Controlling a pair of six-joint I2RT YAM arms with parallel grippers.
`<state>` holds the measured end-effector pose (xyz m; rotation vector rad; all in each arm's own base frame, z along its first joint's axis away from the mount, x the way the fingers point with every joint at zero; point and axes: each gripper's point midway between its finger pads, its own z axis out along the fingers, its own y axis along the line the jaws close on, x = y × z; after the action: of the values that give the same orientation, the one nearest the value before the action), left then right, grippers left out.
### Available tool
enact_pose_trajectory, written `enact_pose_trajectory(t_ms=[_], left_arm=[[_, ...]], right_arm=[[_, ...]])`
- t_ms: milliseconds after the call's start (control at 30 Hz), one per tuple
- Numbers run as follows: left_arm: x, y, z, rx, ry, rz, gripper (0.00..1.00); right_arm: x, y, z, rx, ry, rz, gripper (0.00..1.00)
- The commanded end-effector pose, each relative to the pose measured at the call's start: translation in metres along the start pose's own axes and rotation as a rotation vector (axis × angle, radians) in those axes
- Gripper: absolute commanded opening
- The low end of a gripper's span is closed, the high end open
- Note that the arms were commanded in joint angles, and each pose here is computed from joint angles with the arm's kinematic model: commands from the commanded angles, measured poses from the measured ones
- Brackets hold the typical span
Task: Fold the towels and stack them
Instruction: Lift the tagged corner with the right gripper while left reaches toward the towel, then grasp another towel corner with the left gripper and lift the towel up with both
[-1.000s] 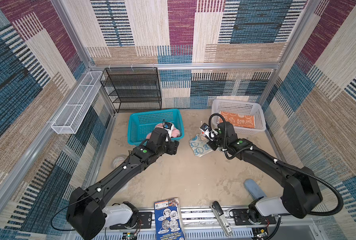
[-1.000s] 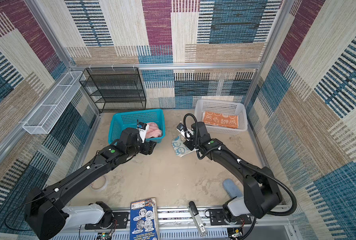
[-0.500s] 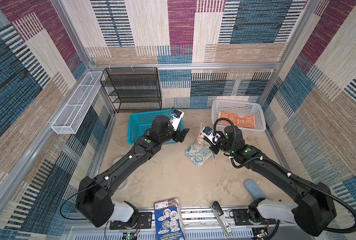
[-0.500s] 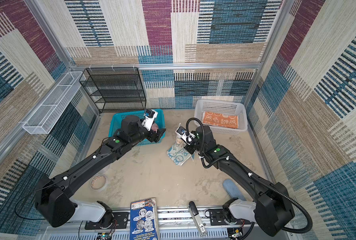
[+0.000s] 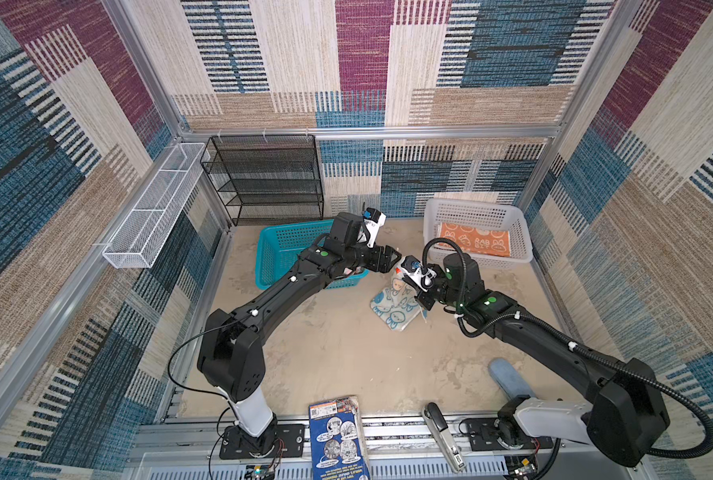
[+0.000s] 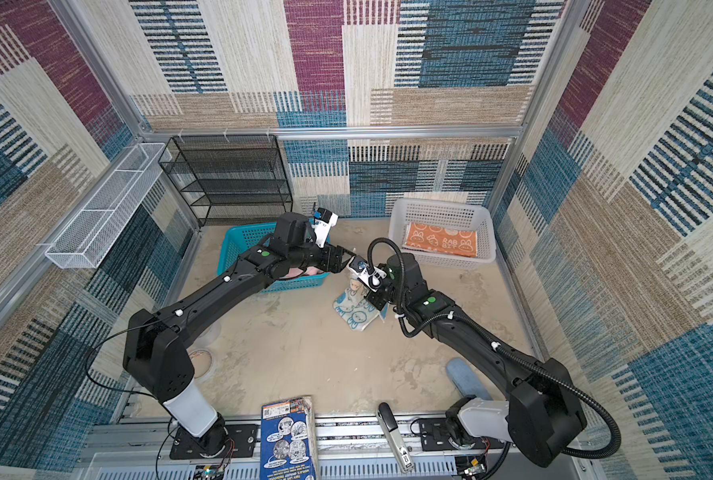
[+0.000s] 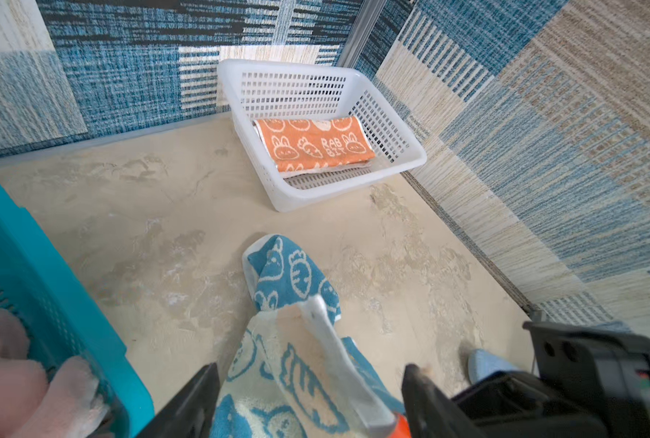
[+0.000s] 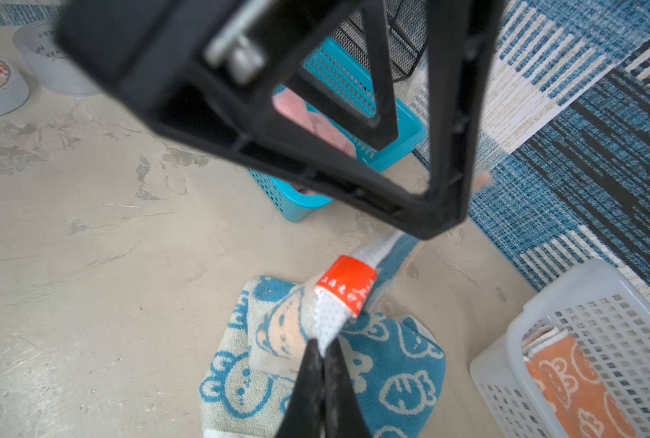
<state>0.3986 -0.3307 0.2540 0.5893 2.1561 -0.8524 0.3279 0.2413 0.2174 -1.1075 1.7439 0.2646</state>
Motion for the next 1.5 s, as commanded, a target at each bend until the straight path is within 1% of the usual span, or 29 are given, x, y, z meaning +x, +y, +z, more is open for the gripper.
enact_pose_trajectory(t_ms=[0, 100, 167, 333, 367, 467, 500, 567, 600, 667, 700, 767, 800, 867, 967, 1033, 1233, 1333, 1467], left_arm=[[0.009, -0.002, 0.007, 0.02, 0.078, -0.089, 0.77], [0.011, -0.002, 0.016, 0.031, 0.11, -0.119, 0.73], [0.013, 0.001, 0.02, 0.024, 0.132, -0.132, 0.68], [0.029, 0.012, 0.028, -0.024, 0.197, -0.16, 0.48], [0.031, 0.014, 0.029, -0.029, 0.203, -0.163, 0.45], [0.035, 0.017, 0.03, -0.042, 0.212, -0.17, 0.32], [0.036, 0.018, 0.03, -0.046, 0.211, -0.17, 0.25], [0.037, 0.02, 0.03, -0.06, 0.213, -0.169, 0.07], [0.037, 0.023, 0.029, -0.074, 0.212, -0.169, 0.0], [0.036, 0.027, 0.027, -0.105, 0.203, -0.162, 0.0], [0.034, 0.03, 0.025, -0.126, 0.193, -0.157, 0.0], [0.03, 0.035, 0.021, -0.162, 0.172, -0.144, 0.0], [0.026, 0.037, 0.018, -0.181, 0.157, -0.136, 0.0], [0.023, 0.042, 0.013, -0.219, 0.14, -0.121, 0.0], [0.019, 0.05, 0.006, -0.272, 0.127, -0.101, 0.0], [0.018, 0.055, 0.004, -0.302, 0.124, -0.092, 0.0], [0.02, 0.065, 0.004, -0.349, 0.133, -0.081, 0.0], [0.021, 0.07, 0.003, -0.364, 0.137, -0.081, 0.0], [0.021, 0.073, 0.001, -0.368, 0.134, -0.084, 0.0]], right_arm=[[-0.006, -0.002, 0.002, 0.013, -0.022, -0.005, 0.0], [-0.004, 0.001, 0.006, 0.012, -0.007, -0.01, 0.0], [-0.004, 0.002, 0.007, 0.012, -0.004, -0.012, 0.0], [-0.004, 0.0, 0.011, 0.021, 0.002, -0.006, 0.0], [-0.003, 0.0, 0.012, 0.025, 0.006, -0.002, 0.0], [0.001, -0.001, 0.018, 0.028, 0.026, 0.018, 0.0], [0.004, -0.001, 0.02, 0.029, 0.035, 0.027, 0.0], [0.008, -0.002, 0.025, 0.027, 0.053, 0.054, 0.02], [0.009, -0.002, 0.028, 0.027, 0.063, 0.076, 0.03], [0.013, 0.002, 0.033, 0.0, 0.083, 0.111, 0.06], [0.015, 0.005, 0.036, -0.015, 0.088, 0.133, 0.09], [0.02, 0.011, 0.042, -0.046, 0.107, 0.174, 0.11], [0.024, 0.014, 0.046, -0.057, 0.117, 0.197, 0.14], [0.034, 0.013, 0.052, -0.043, 0.145, 0.245, 0.16], [0.052, 0.014, 0.058, -0.01, 0.182, 0.323, 0.26], [0.063, 0.013, 0.06, 0.015, 0.205, 0.375, 0.3], [0.099, 0.015, 0.063, 0.097, 0.285, 0.505, 0.3], [0.113, 0.013, 0.057, 0.146, 0.309, 0.54, 0.32], [0.12, 0.016, 0.055, 0.152, 0.315, 0.557, 0.33]])
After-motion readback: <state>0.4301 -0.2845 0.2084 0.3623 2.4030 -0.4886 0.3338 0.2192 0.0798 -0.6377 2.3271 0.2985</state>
